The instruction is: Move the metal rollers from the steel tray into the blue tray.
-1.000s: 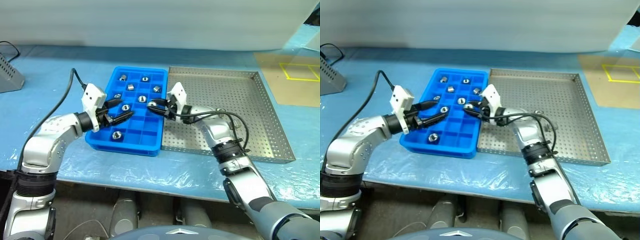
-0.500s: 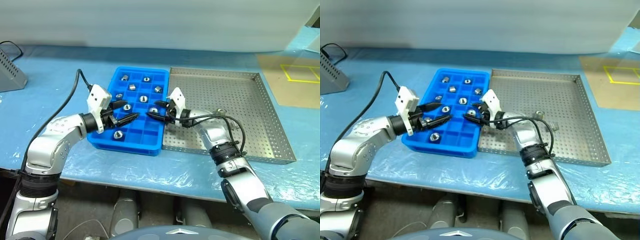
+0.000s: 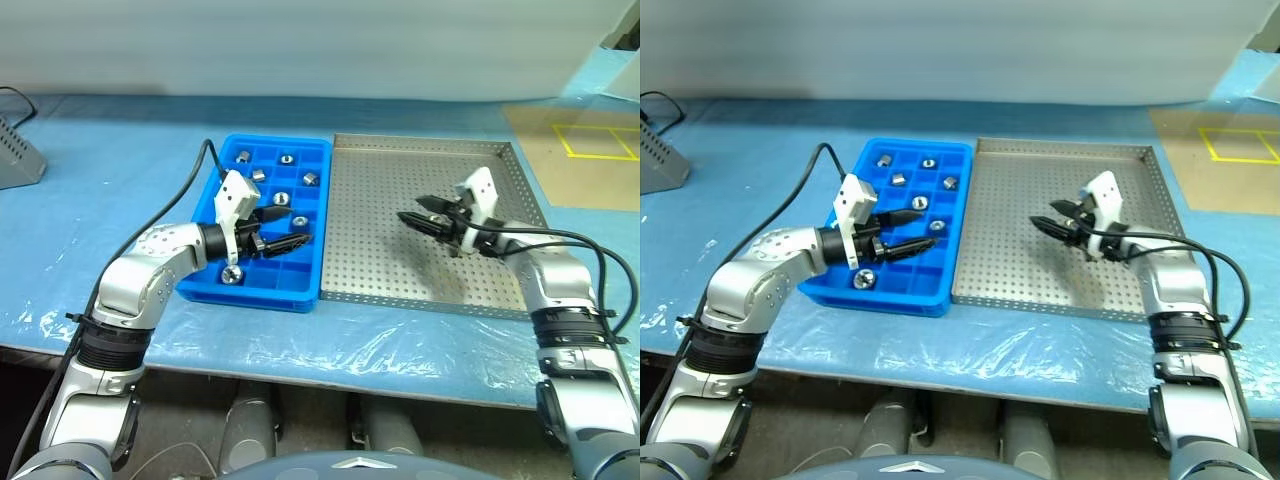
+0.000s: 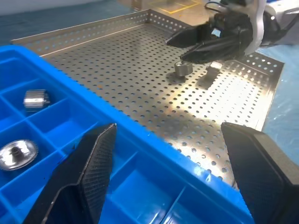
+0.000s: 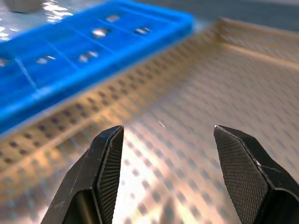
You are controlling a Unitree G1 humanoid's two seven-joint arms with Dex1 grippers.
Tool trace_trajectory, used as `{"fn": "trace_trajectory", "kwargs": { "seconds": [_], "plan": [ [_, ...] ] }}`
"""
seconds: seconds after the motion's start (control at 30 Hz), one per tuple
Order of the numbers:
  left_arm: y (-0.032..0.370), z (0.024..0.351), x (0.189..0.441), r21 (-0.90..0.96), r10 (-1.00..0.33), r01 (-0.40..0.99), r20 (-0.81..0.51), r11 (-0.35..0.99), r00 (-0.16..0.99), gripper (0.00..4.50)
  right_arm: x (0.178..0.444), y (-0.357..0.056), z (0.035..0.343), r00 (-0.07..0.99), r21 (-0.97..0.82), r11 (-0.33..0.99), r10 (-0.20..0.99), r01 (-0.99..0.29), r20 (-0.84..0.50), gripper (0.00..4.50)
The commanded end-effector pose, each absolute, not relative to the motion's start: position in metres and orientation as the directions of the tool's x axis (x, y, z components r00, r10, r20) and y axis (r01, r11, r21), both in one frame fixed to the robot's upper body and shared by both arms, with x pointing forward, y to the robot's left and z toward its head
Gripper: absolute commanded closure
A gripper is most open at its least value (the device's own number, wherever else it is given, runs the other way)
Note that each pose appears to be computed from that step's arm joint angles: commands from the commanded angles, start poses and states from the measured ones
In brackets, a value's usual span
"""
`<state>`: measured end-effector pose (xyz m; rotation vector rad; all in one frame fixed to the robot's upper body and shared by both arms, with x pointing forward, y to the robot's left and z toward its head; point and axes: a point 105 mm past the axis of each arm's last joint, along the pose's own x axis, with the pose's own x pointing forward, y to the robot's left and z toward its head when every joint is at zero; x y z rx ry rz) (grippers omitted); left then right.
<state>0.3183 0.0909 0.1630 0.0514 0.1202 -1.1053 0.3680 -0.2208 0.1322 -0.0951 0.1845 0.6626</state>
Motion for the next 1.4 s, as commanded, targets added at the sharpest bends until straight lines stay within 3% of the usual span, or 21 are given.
{"fn": "trace_trajectory", "kwargs": {
  "seconds": [0.03,0.57,0.73,0.97,1.07,1.27,1.4],
  "plan": [
    [0.085,0.172,0.319,0.029,-0.905,0.911,-0.106,0.412,0.412,0.71,0.365,-0.254,0.13,0.845,-0.06,0.853,0.501,-0.519,-0.187,1.37],
    [0.084,0.172,0.323,0.047,-0.912,0.92,-0.121,0.388,0.391,0.71,0.348,-0.281,0.057,0.864,0.008,0.917,0.38,-0.4,-0.331,1.37],
    [0.087,0.17,0.321,0.048,-0.909,0.918,-0.131,0.393,0.396,0.71,0.351,-0.277,0.053,0.865,0.0,0.917,0.376,-0.399,-0.333,2.58],
    [0.092,0.169,0.321,0.044,-0.901,0.911,-0.14,0.41,0.412,0.71,0.355,-0.253,0.058,0.834,0.018,0.882,0.452,-0.472,-0.317,2.68],
    [0.097,0.169,0.319,0.048,-0.896,0.907,-0.143,0.419,0.421,0.71,0.36,-0.218,0.077,0.797,0.022,0.826,0.551,-0.564,-0.247,2.68],
    [0.137,0.187,0.332,0.117,-0.823,0.834,-0.139,0.539,0.551,0.71,0.376,-0.119,0.155,0.66,0.066,0.658,0.752,-0.75,0.002,2.68],
    [0.17,0.197,0.336,0.164,-0.755,0.768,-0.146,0.619,0.639,0.71,0.366,-0.052,0.181,0.474,0.03,0.473,0.879,-0.88,0.054,2.68]
  ]
}}
